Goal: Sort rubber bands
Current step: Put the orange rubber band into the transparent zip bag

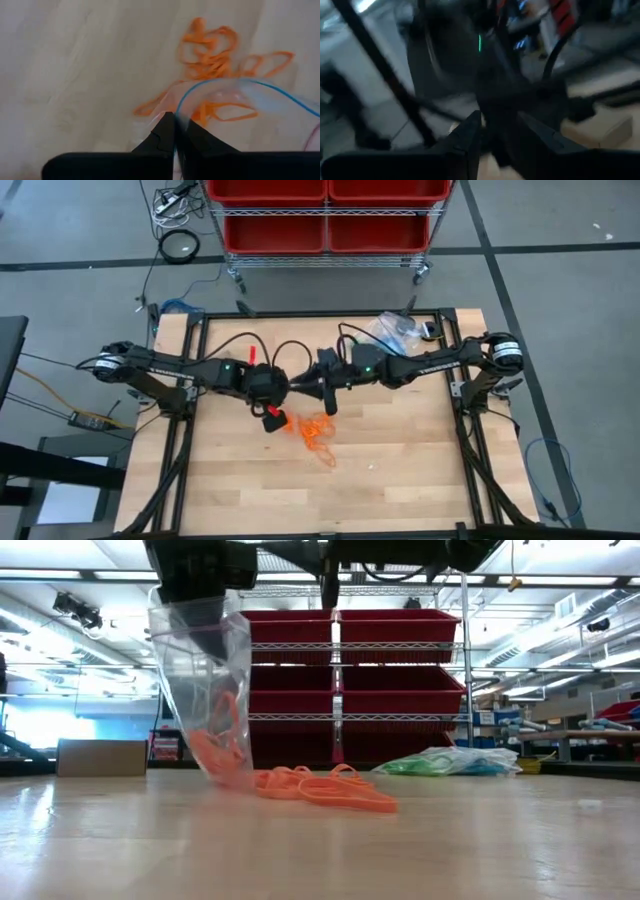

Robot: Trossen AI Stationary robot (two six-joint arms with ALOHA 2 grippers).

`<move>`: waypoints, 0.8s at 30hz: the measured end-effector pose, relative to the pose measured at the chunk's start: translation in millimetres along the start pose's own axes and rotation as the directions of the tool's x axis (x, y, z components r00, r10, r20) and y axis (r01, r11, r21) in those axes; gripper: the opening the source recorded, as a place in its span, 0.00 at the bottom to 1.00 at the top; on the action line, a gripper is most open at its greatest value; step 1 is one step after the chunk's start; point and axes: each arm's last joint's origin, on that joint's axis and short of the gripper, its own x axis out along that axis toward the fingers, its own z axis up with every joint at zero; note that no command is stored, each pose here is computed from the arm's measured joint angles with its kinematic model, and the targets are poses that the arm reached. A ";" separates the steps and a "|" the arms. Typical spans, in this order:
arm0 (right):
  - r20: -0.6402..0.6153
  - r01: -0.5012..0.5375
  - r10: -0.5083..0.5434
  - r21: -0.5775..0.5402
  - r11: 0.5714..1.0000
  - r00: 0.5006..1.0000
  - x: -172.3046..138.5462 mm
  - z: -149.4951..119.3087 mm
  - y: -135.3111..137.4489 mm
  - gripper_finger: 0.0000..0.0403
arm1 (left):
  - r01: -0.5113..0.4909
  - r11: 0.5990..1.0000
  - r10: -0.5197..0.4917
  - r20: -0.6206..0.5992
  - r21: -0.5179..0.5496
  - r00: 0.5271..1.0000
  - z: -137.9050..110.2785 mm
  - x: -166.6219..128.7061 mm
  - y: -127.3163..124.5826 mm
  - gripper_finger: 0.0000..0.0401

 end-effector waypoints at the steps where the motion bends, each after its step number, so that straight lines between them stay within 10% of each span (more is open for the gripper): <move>1: -0.027 -0.005 0.005 0.006 1.000 1.000 0.0 -2.1 -1.5 0.28 | 0.017 1.000 -0.017 0.006 0.006 1.000 0.9 0.0 -0.9 0.04; 16: -0.034 -0.012 0.016 0.106 0.994 0.999 0.2 -3.9 3.8 0.28 | 0.036 0.998 -0.038 0.044 0.048 0.998 14.4 -13.1 1.6 0.04; 24: -0.416 0.235 -0.153 0.154 0.960 0.896 -24.3 -19.7 -30.0 0.28 | 0.014 1.000 -0.014 0.017 0.018 1.000 13.0 -13.9 5.1 0.04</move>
